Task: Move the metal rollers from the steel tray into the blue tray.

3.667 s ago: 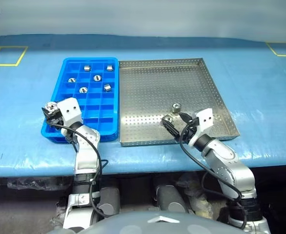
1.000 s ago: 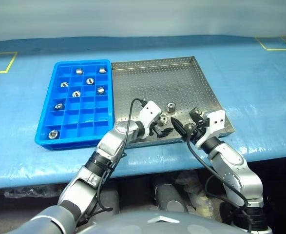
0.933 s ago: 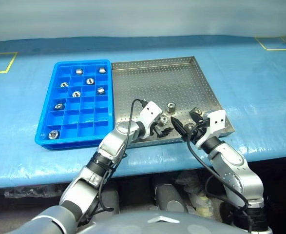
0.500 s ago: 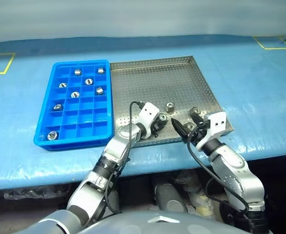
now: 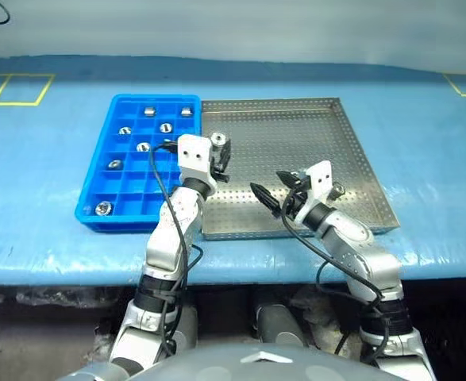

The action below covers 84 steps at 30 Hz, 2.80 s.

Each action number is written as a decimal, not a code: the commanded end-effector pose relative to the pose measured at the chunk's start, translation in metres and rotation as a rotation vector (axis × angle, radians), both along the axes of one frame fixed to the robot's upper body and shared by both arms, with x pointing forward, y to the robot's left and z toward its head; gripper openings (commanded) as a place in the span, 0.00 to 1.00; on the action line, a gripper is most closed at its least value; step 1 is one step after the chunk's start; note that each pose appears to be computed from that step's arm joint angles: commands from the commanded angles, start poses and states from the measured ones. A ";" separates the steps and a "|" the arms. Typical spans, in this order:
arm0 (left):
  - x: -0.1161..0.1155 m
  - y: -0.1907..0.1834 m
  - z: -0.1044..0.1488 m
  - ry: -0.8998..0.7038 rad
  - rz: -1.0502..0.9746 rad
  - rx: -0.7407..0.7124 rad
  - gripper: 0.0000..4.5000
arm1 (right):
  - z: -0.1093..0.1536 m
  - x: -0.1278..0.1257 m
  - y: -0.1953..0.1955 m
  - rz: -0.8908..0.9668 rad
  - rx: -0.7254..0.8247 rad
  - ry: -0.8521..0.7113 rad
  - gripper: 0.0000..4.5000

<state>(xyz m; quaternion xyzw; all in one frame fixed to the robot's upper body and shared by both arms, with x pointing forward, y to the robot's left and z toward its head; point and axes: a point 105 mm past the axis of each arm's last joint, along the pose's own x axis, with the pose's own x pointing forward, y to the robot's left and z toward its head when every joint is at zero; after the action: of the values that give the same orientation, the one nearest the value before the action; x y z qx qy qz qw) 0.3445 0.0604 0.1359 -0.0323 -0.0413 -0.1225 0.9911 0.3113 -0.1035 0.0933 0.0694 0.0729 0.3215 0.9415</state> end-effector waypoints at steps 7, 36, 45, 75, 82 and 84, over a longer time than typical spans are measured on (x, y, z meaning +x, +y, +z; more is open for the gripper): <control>-0.012 0.051 -0.015 0.073 0.344 0.017 0.41 | 0.007 0.008 0.028 0.152 0.003 -0.020 1.00; -0.003 -0.002 0.017 -0.061 -0.080 -0.115 0.77 | 0.016 0.002 0.002 -0.014 0.026 -0.057 1.00; -0.001 -0.059 0.019 -0.063 -0.386 -0.085 0.77 | 0.033 -0.003 -0.056 -0.393 0.028 -0.119 1.00; -0.033 0.040 0.020 -0.212 -0.166 0.046 0.78 | 0.004 0.074 -0.013 -0.233 -0.275 -0.020 0.43; -0.064 0.078 0.013 -0.188 0.038 0.060 0.78 | 0.056 0.072 0.073 0.059 -0.051 -0.185 0.43; -0.074 0.088 0.010 -0.174 0.102 0.073 0.78 | 0.061 0.069 0.094 0.151 -0.005 -0.168 0.43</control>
<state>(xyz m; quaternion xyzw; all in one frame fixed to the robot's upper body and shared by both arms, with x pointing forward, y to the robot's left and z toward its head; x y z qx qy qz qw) 0.2780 0.1442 0.1265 0.0070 -0.0877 -0.0968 0.9914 0.3838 -0.0240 0.1420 0.0187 0.0169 0.3594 0.9329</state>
